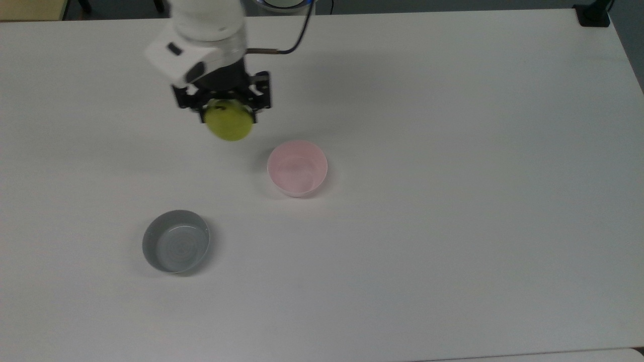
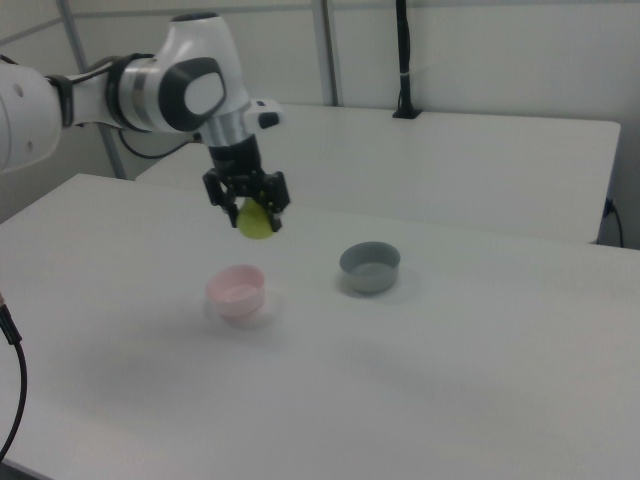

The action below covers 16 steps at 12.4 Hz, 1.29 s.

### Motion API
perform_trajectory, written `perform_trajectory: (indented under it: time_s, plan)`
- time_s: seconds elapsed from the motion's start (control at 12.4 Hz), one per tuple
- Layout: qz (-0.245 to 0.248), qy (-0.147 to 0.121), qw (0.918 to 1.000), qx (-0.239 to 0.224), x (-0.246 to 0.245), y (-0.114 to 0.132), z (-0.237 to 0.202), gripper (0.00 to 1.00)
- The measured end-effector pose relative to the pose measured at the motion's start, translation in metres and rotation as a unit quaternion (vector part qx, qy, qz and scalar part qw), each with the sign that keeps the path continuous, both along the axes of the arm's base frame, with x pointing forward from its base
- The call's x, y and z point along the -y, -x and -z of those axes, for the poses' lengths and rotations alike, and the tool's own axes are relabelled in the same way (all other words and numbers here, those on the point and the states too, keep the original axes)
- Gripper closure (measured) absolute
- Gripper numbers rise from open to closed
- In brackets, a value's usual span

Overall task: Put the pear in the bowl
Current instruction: 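Lift the pear and carry it over the pink bowl, then lower the pear into the pink bowl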

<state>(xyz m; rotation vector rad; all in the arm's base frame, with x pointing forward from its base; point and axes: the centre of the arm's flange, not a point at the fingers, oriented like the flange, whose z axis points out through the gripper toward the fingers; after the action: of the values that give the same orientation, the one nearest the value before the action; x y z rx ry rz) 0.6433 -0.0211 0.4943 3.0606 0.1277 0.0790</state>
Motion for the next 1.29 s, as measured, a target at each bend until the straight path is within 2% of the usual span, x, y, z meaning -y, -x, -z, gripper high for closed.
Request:
perform_trajectory:
  time_s: [0.16,0.32,0.57,0.73,0.97,1.29]
  plan:
    - [-0.001,-0.002,1.0000,-0.009,-0.056,0.007,0.002,0.15]
    - [-0.003,0.000,0.9995,-0.031,-0.089,0.015,0.027,0.15]
    - [-0.012,-0.004,0.9998,-0.014,-0.101,0.014,0.063,0.15]
    - [-0.013,-0.005,0.9997,-0.018,-0.102,0.013,0.093,0.15]
    - [-0.014,-0.007,0.9998,-0.011,-0.102,0.002,0.126,0.15]
    - [-0.015,-0.008,0.9998,-0.011,-0.103,-0.002,0.146,0.15]
